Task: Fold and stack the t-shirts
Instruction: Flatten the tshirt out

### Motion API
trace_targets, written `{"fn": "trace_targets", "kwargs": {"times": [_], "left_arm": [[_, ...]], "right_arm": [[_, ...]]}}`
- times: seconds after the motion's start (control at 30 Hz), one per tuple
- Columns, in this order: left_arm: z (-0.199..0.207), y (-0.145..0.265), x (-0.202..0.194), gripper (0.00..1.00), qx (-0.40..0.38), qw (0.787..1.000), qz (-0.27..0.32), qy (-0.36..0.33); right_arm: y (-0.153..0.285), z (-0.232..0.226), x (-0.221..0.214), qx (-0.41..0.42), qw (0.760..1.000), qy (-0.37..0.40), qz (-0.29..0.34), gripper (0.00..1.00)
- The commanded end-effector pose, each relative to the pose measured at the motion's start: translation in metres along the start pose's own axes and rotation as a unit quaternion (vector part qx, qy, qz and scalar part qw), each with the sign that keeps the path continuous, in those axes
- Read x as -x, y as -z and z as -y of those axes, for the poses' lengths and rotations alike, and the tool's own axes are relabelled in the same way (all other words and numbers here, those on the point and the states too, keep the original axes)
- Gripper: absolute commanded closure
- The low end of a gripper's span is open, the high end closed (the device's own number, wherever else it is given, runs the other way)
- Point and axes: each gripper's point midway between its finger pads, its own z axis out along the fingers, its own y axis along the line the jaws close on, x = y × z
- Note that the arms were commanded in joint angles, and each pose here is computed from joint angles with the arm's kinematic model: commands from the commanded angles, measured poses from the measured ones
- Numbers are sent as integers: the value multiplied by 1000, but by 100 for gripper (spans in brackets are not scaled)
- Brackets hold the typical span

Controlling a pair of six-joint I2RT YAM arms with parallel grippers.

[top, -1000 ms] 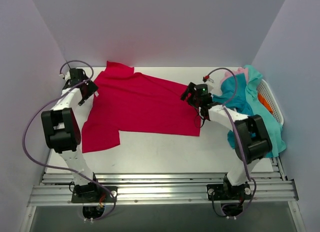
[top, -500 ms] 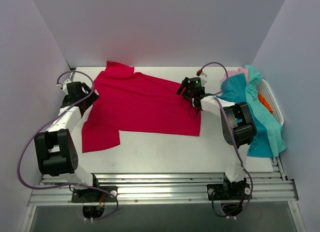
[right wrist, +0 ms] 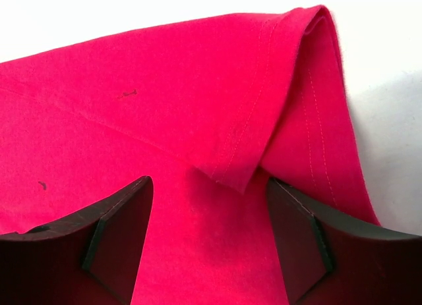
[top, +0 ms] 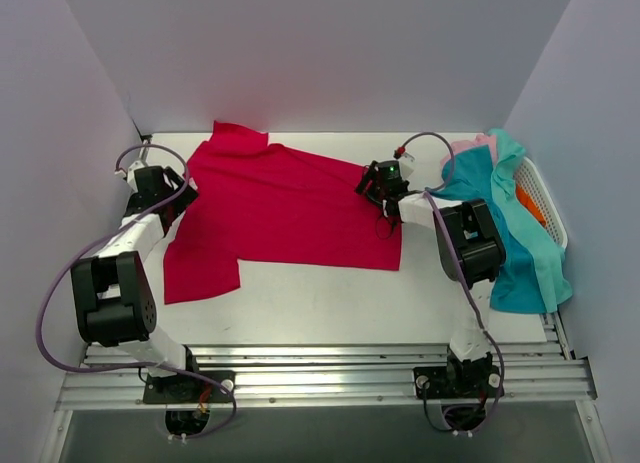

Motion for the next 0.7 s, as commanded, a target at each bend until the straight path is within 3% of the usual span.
{"fn": "trace_targets", "kwargs": {"times": [0.0,0.57,0.67], "left_arm": [[8,-2,11,6,-19,1000,20,4],[4,-3,8,6,-13,1000,18,3],[3,-6,6,6,-13,1000,16,4]], "right_arm": [[-11,6,-11,-14,1000,-1,-6,35],[-21,-17,10,-2,1000,3,5,38],[-20,-19,12,2,1000,4,7,43]]}}
